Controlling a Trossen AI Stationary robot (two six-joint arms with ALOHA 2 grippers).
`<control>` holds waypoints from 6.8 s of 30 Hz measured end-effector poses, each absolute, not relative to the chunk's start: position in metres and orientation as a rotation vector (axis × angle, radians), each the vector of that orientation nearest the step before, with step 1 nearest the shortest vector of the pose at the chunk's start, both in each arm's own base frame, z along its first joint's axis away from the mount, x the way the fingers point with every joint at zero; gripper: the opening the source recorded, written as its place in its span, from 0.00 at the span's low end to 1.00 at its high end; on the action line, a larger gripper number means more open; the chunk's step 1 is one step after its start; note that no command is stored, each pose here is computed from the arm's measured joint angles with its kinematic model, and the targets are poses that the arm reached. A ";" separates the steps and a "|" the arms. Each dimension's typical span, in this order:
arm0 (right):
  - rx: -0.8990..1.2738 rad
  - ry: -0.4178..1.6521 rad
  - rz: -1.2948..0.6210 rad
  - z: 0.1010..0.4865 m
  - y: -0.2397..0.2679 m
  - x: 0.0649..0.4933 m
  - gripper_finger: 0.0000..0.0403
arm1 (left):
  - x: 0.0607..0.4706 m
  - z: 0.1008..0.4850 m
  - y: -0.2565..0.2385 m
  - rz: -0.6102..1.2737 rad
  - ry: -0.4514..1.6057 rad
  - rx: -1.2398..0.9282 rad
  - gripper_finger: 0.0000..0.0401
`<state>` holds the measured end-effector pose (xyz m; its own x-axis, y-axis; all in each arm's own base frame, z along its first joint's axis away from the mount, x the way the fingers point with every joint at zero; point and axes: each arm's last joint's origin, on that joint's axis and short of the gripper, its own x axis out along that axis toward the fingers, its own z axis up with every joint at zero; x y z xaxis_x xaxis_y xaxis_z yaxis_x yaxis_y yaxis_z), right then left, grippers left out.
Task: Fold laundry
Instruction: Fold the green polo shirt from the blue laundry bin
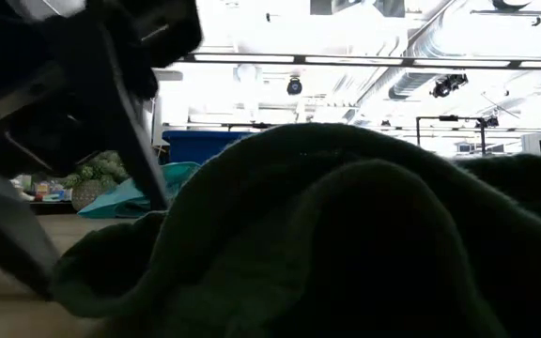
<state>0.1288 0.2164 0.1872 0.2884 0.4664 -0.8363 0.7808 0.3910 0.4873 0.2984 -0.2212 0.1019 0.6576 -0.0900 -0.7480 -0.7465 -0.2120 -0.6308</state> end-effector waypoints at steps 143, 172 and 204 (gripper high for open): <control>1.244 0.141 -0.906 0.227 -0.082 0.249 0.00 | 0.292 0.229 0.034 1.183 0.223 -1.030 0.00; 1.152 0.293 -0.886 0.211 -0.106 0.248 0.28 | 0.306 0.196 0.055 1.197 0.431 -0.862 0.00; 0.980 0.501 -0.711 0.210 -0.098 0.245 0.28 | 0.311 0.244 0.089 0.833 0.732 -0.725 0.49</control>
